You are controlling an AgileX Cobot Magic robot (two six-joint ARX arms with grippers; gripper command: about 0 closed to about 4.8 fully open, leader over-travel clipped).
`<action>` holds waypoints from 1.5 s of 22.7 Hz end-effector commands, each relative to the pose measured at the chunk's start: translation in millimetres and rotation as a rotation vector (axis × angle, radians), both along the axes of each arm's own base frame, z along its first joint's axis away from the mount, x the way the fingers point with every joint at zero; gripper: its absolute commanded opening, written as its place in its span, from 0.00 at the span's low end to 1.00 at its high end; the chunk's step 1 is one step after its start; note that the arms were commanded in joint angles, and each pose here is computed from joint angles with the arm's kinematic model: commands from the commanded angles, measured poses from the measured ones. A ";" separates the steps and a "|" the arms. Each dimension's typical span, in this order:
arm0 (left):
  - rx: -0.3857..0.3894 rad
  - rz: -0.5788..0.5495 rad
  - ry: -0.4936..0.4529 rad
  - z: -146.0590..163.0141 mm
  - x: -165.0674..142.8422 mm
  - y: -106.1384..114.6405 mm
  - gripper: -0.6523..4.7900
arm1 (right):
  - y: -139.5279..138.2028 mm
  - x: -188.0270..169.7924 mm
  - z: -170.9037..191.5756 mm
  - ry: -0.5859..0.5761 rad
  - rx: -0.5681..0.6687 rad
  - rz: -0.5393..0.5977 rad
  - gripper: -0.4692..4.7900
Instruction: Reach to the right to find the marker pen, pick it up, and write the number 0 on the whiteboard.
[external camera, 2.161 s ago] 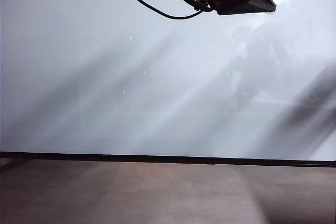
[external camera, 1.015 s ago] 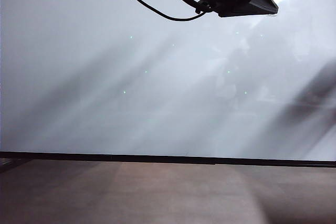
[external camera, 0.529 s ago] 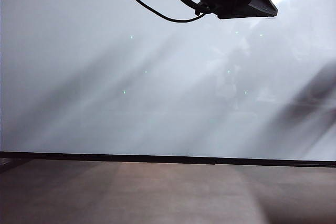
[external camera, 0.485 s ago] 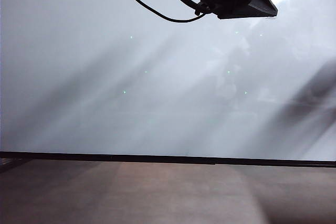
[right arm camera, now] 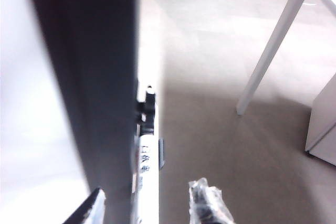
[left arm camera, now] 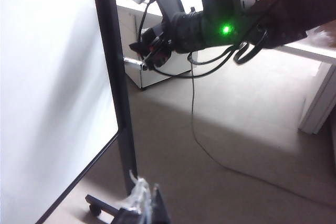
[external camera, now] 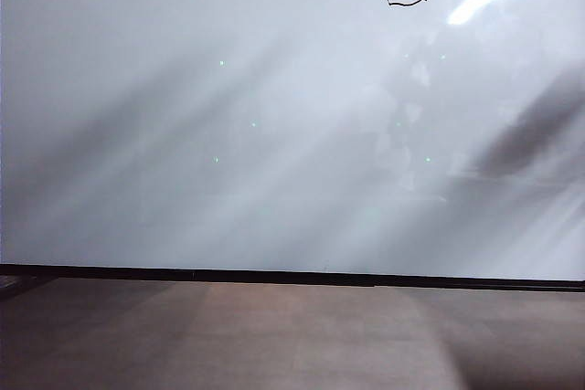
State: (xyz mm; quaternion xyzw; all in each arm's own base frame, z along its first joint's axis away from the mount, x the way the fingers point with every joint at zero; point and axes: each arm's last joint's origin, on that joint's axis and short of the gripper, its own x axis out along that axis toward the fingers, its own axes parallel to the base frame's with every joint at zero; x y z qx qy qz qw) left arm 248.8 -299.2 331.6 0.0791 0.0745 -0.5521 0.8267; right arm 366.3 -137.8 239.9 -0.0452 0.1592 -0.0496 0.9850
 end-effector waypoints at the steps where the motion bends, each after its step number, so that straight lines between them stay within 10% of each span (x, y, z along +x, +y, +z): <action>1: 0.040 0.024 0.022 22.0 -17.1 20.9 0.11 | 7.3 -20.4 17.6 0.070 0.029 -0.003 0.08; 9: -0.046 0.152 -0.093 119.9 -118.1 149.5 0.11 | 73.5 -132.9 108.5 -0.159 0.052 0.133 0.08; 15: -0.217 0.221 -0.124 102.3 -192.3 232.6 0.11 | 126.5 -229.4 135.7 -0.312 0.079 0.178 0.08; 24: -0.261 0.250 -0.130 33.3 -220.5 264.4 0.11 | 140.5 -281.7 116.7 -0.306 0.114 0.233 0.08; 34: -0.342 0.248 -0.049 -52.4 -200.5 242.3 0.11 | 147.0 -297.1 52.9 -0.289 0.162 0.315 0.08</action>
